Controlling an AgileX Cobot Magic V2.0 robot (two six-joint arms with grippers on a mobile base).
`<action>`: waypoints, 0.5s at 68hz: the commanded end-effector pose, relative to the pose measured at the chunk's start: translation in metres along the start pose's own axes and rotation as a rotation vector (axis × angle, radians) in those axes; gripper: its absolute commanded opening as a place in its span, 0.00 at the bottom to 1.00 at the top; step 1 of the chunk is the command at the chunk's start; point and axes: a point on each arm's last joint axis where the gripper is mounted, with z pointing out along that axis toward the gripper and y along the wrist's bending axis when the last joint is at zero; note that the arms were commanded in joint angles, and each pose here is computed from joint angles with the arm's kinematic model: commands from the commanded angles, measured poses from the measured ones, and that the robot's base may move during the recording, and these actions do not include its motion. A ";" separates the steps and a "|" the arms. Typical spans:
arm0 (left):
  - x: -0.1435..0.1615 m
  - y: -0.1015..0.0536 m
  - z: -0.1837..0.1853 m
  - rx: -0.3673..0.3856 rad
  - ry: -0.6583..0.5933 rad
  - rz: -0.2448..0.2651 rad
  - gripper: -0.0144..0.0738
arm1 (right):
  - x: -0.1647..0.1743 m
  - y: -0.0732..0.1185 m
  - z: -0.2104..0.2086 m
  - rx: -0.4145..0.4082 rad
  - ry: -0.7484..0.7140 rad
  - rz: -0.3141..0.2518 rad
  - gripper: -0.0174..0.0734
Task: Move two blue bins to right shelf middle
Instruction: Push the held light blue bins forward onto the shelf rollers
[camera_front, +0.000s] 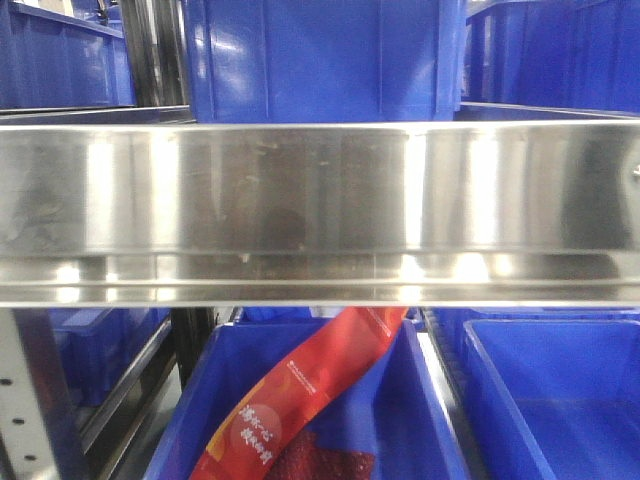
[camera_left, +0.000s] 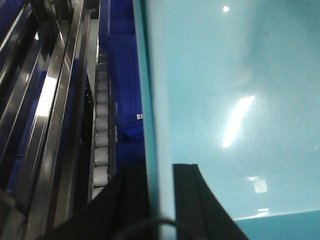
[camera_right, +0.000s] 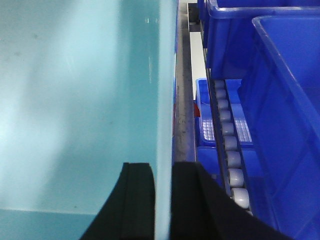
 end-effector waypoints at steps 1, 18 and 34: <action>-0.013 0.007 -0.011 -0.037 -0.111 0.045 0.04 | -0.013 -0.006 -0.013 0.017 -0.113 -0.037 0.01; -0.013 0.008 -0.011 -0.040 -0.112 0.047 0.04 | -0.013 -0.006 -0.013 0.017 -0.113 -0.037 0.01; -0.013 0.008 -0.011 -0.040 -0.112 0.047 0.04 | -0.013 -0.006 -0.013 0.017 -0.113 -0.037 0.01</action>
